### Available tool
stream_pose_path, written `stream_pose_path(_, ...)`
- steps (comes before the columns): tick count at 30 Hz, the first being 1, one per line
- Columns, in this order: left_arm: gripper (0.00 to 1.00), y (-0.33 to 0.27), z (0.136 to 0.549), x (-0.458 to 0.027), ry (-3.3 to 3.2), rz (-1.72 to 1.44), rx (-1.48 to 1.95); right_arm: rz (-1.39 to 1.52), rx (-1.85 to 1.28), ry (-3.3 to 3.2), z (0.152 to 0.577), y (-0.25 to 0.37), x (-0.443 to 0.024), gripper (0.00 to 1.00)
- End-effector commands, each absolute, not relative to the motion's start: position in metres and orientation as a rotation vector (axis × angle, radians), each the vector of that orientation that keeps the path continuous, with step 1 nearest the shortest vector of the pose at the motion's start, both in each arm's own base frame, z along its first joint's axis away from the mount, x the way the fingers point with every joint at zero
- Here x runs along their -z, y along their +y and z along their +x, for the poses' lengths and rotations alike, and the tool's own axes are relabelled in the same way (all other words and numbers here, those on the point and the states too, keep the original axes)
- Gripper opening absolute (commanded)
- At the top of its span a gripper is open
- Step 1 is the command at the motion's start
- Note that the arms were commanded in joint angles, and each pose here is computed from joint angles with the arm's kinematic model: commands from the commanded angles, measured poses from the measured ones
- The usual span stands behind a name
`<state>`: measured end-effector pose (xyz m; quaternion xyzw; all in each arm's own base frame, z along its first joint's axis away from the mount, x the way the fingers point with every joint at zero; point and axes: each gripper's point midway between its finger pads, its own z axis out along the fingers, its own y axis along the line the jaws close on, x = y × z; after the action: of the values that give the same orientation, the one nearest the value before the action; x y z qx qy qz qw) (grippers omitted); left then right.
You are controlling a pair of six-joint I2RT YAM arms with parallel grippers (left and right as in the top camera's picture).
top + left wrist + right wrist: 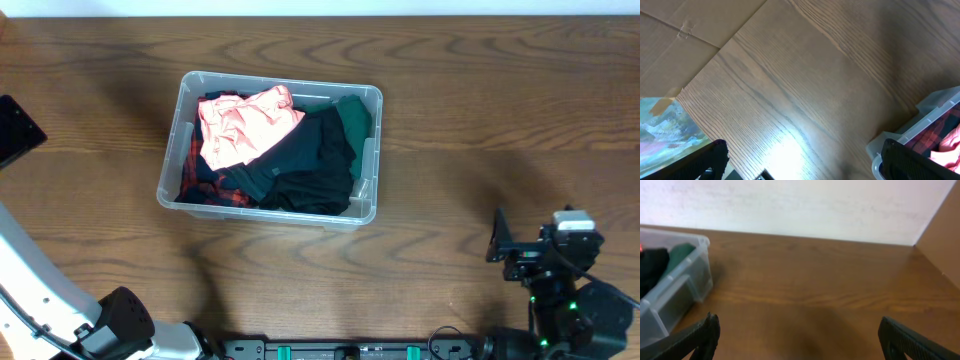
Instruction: Pack container
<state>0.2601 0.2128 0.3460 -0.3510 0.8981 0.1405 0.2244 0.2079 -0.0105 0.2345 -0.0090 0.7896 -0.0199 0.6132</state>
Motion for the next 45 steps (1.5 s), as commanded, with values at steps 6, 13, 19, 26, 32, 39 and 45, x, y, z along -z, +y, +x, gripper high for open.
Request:
stream_pose_path(6,0.98,0.215,0.258,-0.348,2.462,-0.990,-0.393,-0.022,0.040,1.840,0.206,-0.010,-0.183,0.99)
stream_pose_path(13,0.98,0.215,0.258,-0.348,2.462,-0.990,-0.393,-0.014,0.018,1.946,0.211,-0.010,-0.135,0.99)
stream_pose_path(19,0.98,0.215,0.258,-0.348,2.462,-0.990,-0.393,-0.028,-0.026,2.007,0.211,-0.004,-0.106,0.99)
stream_pose_path(26,0.98,0.215,0.258,-0.348,2.462,-0.990,-0.393,-0.043,-0.050,2.004,0.211,0.000,-0.107,0.99)
stream_pose_path(32,0.98,0.215,0.258,-0.348,2.462,-0.990,-0.393,-0.043,-0.050,2.004,0.211,0.000,-0.107,0.99)
stream_pose_path(39,0.98,0.215,0.258,-0.348,2.462,-0.990,-0.393,-0.043,-0.050,2.003,0.211,0.000,-0.107,0.99)
stream_pose_path(45,0.98,0.215,0.258,-0.348,2.462,-0.990,-0.393,-0.043,-0.050,2.004,0.211,0.000,-0.107,0.99)
